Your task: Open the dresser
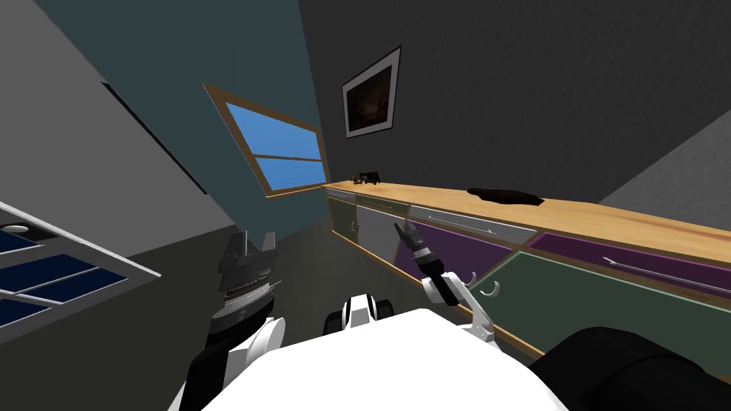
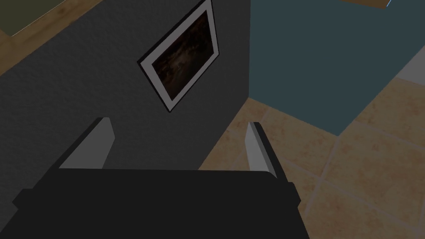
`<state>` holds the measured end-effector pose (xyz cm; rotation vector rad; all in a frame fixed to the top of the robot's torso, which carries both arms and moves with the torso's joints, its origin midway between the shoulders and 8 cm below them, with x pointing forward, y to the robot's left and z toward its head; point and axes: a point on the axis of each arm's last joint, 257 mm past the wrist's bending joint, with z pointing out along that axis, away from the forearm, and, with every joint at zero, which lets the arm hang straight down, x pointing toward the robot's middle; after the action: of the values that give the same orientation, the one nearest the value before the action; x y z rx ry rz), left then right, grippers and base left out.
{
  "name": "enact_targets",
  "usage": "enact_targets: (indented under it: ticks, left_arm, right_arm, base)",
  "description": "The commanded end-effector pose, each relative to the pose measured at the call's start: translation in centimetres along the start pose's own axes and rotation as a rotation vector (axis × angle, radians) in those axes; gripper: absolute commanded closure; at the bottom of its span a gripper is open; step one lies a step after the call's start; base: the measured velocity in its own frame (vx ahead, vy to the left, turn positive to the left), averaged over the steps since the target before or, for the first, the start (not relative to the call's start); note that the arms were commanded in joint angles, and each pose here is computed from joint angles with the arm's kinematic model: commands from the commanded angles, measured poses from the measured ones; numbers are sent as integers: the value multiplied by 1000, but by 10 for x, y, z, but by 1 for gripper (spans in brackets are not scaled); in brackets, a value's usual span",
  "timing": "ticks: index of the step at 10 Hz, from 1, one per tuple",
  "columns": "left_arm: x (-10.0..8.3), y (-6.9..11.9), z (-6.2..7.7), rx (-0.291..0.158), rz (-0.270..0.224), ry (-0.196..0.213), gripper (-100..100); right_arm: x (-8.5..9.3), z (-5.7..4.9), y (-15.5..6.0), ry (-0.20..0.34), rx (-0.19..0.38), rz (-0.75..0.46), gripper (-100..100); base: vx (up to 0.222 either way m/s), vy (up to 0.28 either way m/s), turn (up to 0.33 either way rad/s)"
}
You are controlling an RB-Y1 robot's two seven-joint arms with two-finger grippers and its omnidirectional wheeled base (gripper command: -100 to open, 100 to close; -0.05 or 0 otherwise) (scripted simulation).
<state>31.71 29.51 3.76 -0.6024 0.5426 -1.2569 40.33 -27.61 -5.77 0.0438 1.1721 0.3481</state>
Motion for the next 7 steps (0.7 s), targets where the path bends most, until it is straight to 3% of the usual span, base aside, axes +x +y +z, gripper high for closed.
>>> enact_targets:
  ticks: [1,7]
  left_arm:
    - [0,0,0,0,0,0,0]
    - [0,0,0,0,0,0,0]
  right_arm:
    - [7,2,-5,26,-4,-138,-100]
    - [26,8,-25,99,-20,-489,-100]
  base:
    - [52,13,2]
    - [53,15,3]
